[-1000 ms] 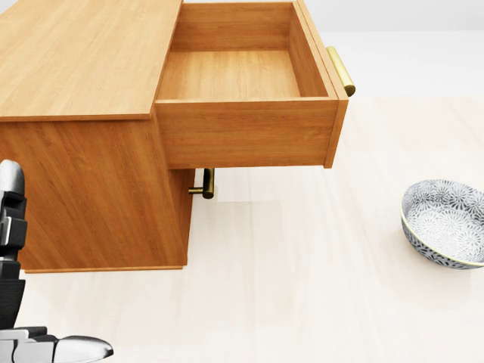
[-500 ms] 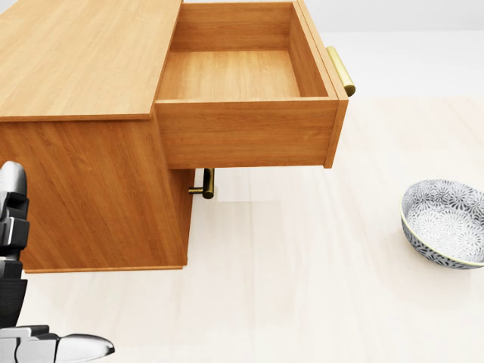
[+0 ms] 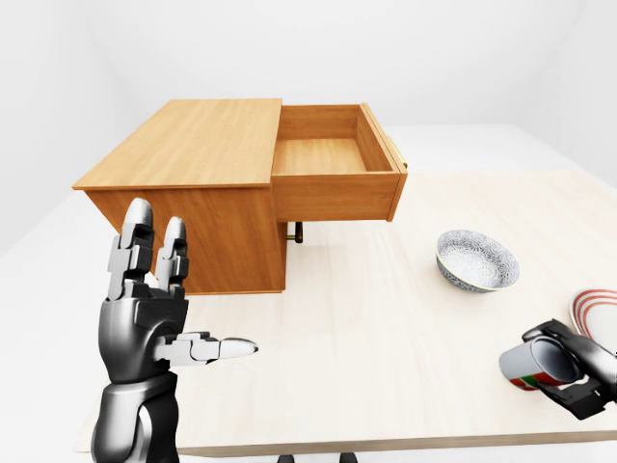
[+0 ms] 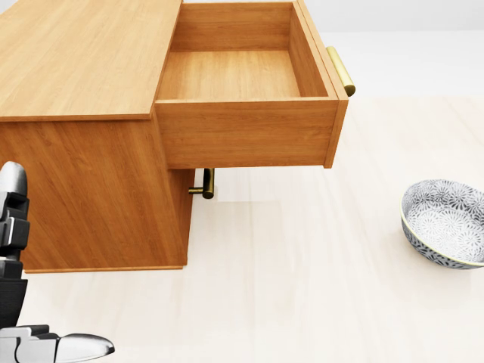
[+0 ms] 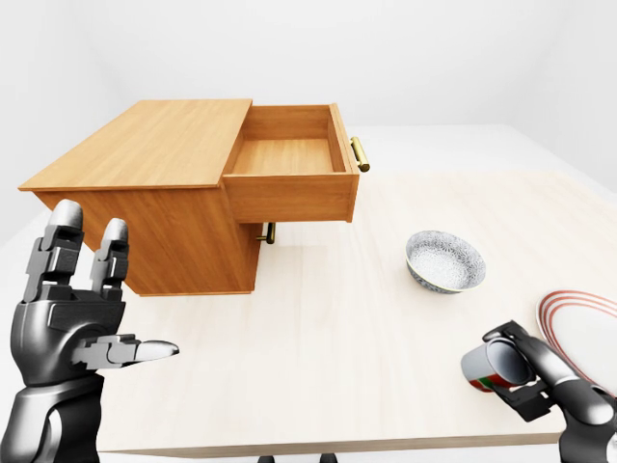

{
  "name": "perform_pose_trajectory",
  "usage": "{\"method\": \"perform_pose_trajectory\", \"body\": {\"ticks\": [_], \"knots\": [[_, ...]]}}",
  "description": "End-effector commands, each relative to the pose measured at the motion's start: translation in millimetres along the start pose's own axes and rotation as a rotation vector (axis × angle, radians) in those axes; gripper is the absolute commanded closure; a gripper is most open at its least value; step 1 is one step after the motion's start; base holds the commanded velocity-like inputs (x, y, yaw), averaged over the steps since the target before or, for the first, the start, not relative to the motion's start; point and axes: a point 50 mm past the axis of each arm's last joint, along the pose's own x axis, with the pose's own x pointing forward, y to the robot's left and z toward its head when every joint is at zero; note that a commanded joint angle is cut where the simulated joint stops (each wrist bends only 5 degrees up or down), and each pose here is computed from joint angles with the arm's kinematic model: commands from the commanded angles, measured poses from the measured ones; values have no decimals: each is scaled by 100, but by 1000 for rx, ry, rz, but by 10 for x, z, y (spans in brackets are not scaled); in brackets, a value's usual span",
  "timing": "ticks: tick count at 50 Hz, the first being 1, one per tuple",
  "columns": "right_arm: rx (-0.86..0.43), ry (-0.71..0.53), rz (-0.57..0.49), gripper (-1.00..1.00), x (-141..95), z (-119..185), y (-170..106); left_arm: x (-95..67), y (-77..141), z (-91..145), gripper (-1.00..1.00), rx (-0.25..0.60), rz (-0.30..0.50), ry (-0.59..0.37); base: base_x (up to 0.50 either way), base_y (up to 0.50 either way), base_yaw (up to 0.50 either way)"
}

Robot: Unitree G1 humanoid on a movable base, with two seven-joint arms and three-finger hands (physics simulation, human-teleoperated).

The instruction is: Put the ketchup in the top drawer of the cabinet.

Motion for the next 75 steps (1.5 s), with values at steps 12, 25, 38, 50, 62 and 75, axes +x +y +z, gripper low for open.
{"method": "perform_pose_trajectory", "body": {"ticks": [12, 25, 38, 50, 62, 75], "knots": [[-314, -312, -368, 100, -584, 1098, -182, -8, -5, -18, -100, -1, -2, 10, 0, 0, 0], [-460, -569, -534, 100, -999, 1794, -50, -8, -6, -18, -100, -2, -5, 10, 0, 0, 0], [-494, -787, -515, 100, -1175, 2236, 285, -17, -1, -19, -100, -3, -6, 12, 0, 0, 0], [-440, -871, -474, 100, -1308, 2241, 452, -19, -6, -34, -100, -2, -9, 20, 0, 0, 0], [-420, -884, -452, 100, -1344, 2198, 501, -18, -5, -34, -100, -2, -9, 19, 0, 0, 0], [-512, -919, -564, 100, -1466, 2364, 424, -2, 8, 33, -100, -2, -4, -14, 0, 0, 0]]}}
